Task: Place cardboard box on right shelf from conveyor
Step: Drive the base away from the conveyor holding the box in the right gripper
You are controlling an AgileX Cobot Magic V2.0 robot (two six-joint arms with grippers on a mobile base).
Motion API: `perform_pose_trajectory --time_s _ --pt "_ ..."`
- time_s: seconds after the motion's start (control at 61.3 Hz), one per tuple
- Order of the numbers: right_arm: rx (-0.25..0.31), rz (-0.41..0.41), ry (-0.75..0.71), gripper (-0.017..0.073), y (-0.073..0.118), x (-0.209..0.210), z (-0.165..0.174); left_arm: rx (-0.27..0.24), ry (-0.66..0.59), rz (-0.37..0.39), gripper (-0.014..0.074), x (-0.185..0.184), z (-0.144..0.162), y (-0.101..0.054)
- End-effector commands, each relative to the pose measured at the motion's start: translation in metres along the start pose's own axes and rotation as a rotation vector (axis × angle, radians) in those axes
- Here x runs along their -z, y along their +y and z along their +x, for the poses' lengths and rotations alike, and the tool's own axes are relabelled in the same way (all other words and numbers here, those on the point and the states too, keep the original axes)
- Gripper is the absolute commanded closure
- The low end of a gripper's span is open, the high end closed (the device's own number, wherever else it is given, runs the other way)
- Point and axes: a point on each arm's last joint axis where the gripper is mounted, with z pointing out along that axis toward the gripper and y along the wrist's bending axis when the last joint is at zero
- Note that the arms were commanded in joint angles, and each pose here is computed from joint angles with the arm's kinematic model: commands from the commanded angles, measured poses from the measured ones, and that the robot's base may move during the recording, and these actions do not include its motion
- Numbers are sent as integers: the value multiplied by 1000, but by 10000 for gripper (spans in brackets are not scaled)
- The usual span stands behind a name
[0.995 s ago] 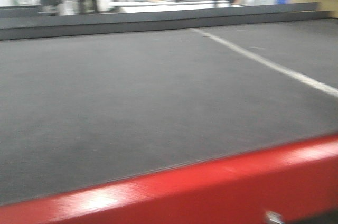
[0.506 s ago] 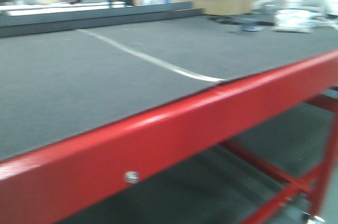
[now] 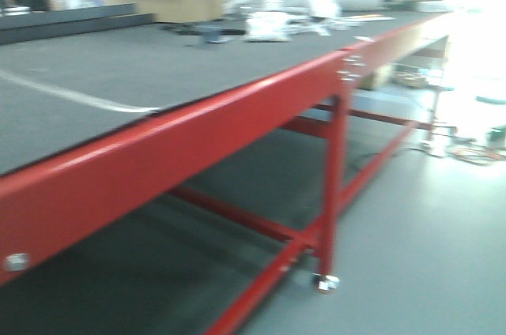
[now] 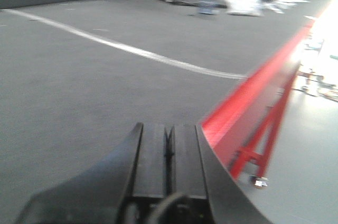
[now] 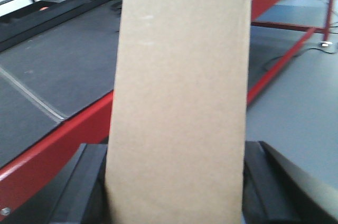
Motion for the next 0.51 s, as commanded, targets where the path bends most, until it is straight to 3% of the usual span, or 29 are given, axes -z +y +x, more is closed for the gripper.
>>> perform_pose_trajectory --time_s 0.0,0.489 --pt "26 -28 -110 406 5 2 -15 6 -92 4 710 1 -5 0" --pt "26 -28 -110 406 5 2 -15 6 -92 4 710 1 -5 0"
